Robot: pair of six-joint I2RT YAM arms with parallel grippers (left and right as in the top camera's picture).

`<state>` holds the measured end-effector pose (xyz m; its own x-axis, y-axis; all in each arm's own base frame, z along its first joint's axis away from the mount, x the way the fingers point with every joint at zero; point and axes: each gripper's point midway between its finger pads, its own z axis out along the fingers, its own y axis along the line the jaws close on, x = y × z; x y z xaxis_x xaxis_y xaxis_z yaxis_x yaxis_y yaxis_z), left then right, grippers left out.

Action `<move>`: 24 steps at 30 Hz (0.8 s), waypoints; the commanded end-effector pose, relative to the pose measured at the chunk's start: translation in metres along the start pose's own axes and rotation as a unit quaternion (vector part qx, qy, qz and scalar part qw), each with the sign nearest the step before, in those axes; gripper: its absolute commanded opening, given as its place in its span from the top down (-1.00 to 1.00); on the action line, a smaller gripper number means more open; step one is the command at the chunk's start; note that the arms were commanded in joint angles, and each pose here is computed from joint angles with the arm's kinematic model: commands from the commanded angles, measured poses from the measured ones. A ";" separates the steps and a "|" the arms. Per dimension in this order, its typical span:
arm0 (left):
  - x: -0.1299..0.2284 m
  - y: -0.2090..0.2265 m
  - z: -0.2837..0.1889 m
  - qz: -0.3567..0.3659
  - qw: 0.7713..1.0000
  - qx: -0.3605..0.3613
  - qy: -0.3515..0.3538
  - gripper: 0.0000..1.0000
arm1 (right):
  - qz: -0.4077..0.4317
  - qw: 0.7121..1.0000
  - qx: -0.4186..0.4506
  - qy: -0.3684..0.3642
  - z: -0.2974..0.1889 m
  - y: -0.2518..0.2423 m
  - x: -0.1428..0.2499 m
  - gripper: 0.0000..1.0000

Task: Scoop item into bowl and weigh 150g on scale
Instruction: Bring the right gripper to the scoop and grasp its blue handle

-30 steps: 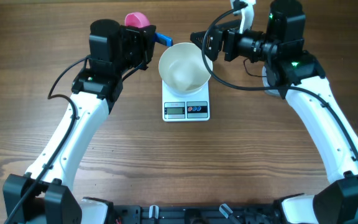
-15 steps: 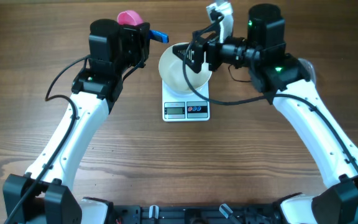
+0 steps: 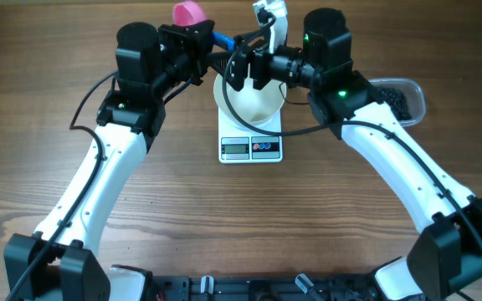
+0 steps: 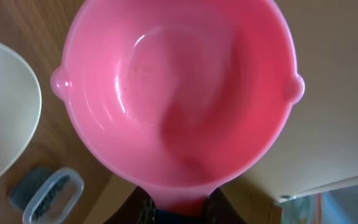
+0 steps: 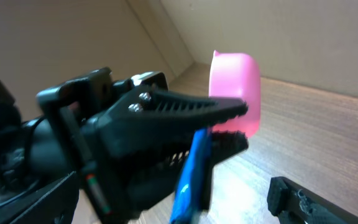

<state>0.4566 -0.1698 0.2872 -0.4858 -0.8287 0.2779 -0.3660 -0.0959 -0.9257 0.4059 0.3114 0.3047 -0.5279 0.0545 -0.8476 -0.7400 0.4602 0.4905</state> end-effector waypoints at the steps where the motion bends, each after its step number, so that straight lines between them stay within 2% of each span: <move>1: 0.016 -0.002 0.000 -0.010 0.999 -0.004 0.046 0.92 | -0.003 1.000 0.009 -0.011 0.008 -0.009 -0.004 -0.84; 3: 0.022 -0.001 -0.001 -0.022 0.998 -0.008 0.063 0.92 | -0.005 1.000 0.009 -0.014 0.009 -0.010 -0.005 -0.68; 5: 0.027 0.000 -0.001 -0.034 0.996 -0.012 0.078 0.92 | -0.008 1.000 0.007 -0.017 0.010 -0.010 -0.006 -0.41; 10: 0.030 0.002 -0.002 -0.035 0.996 -0.016 0.087 0.92 | -0.015 1.000 0.003 -0.027 0.009 -0.008 -0.011 0.50; 15: 0.031 0.002 -0.002 -0.035 0.995 -0.017 0.088 0.92 | -0.003 1.000 0.006 -0.017 0.010 -0.009 -0.006 0.76; 19: 0.031 0.002 -0.002 -0.035 0.995 -0.017 0.088 0.92 | 0.042 0.999 0.009 -0.010 0.010 -0.011 -0.003 0.76; 21: 0.031 0.002 -0.002 -0.034 0.995 -0.016 0.088 0.92 | 0.037 0.999 0.009 -0.011 0.010 -0.011 -0.003 0.78; 22: 0.031 0.002 -0.002 -0.034 0.995 -0.016 0.087 0.92 | 0.037 0.999 0.009 -0.011 0.010 -0.011 -0.003 0.67; 23: 0.030 0.002 -0.002 -0.034 0.996 -0.016 0.086 0.92 | 0.038 0.999 0.006 -0.008 0.010 -0.010 -0.002 0.35; 24: 0.030 0.001 -0.002 -0.031 0.996 -0.015 0.084 0.92 | 0.038 0.999 0.001 -0.005 0.010 -0.008 -0.001 0.28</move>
<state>0.4432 -0.1866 0.2864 -0.5507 -0.7451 0.3762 -0.4345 -0.1290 -0.8914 0.4185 0.3106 0.3019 -0.5558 0.1107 -0.8239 -0.6966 0.4789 0.5342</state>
